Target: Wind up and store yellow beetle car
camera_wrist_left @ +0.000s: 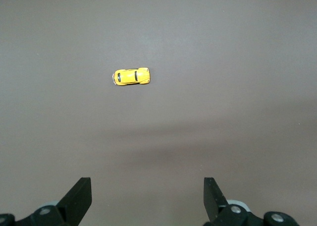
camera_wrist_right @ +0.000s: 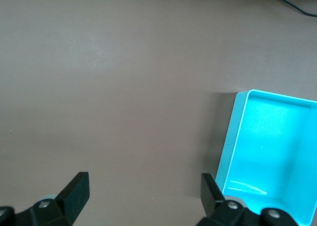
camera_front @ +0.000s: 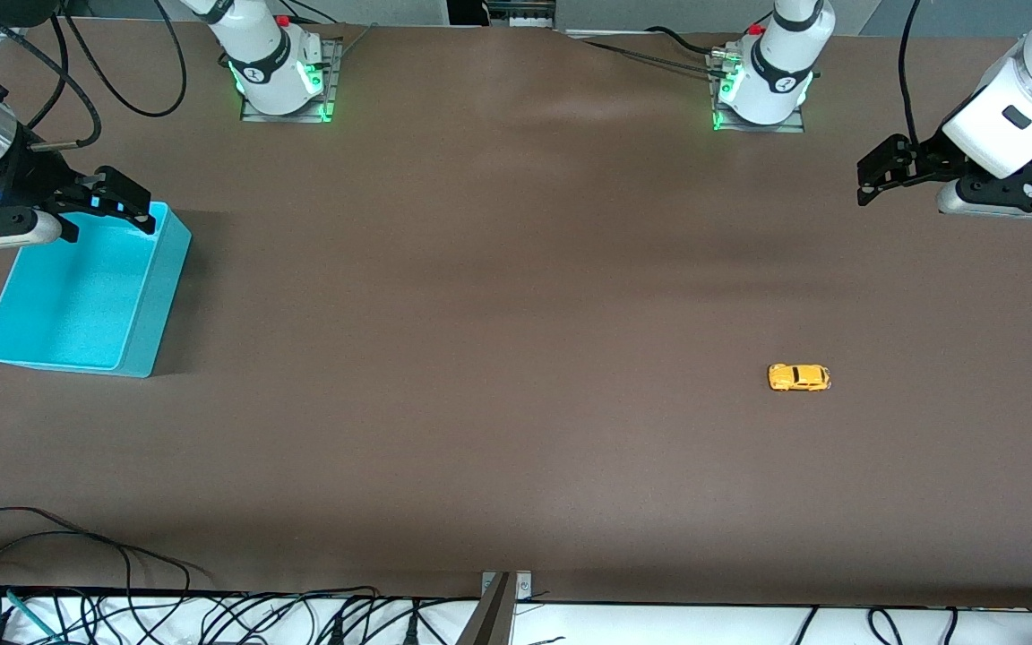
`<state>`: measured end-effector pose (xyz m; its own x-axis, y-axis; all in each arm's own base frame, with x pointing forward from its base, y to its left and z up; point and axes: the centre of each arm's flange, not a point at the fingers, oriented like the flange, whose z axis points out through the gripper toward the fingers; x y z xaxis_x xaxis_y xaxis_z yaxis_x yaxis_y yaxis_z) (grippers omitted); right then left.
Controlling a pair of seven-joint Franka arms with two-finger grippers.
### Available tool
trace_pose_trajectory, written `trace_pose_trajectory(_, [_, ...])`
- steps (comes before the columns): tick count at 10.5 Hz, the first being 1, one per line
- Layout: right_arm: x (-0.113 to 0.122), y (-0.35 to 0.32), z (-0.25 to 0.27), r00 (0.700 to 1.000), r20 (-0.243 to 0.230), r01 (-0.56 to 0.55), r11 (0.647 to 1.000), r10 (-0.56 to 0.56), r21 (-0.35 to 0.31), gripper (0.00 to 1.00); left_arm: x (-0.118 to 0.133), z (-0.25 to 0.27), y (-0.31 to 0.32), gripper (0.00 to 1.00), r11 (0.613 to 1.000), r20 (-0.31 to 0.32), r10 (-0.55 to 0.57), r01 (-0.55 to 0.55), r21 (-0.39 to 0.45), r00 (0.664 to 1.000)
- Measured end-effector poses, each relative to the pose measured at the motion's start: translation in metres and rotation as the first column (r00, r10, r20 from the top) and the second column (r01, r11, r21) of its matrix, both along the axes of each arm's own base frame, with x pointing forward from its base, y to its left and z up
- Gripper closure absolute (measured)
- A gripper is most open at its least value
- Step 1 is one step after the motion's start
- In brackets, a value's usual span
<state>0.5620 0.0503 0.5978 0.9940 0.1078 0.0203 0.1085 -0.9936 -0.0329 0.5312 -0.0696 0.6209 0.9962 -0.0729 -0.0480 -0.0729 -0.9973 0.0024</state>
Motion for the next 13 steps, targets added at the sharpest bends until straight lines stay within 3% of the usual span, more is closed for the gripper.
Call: trace_pose_trajectory(13, [-0.0007,-0.0028,-0.0054,0.999,-0.028,-0.020,1.000,0.020,-0.001,0.00,-0.0014,-0.0012,0.0007,0.00,1.000,-0.014,0.001,-0.001,0.002,1.000])
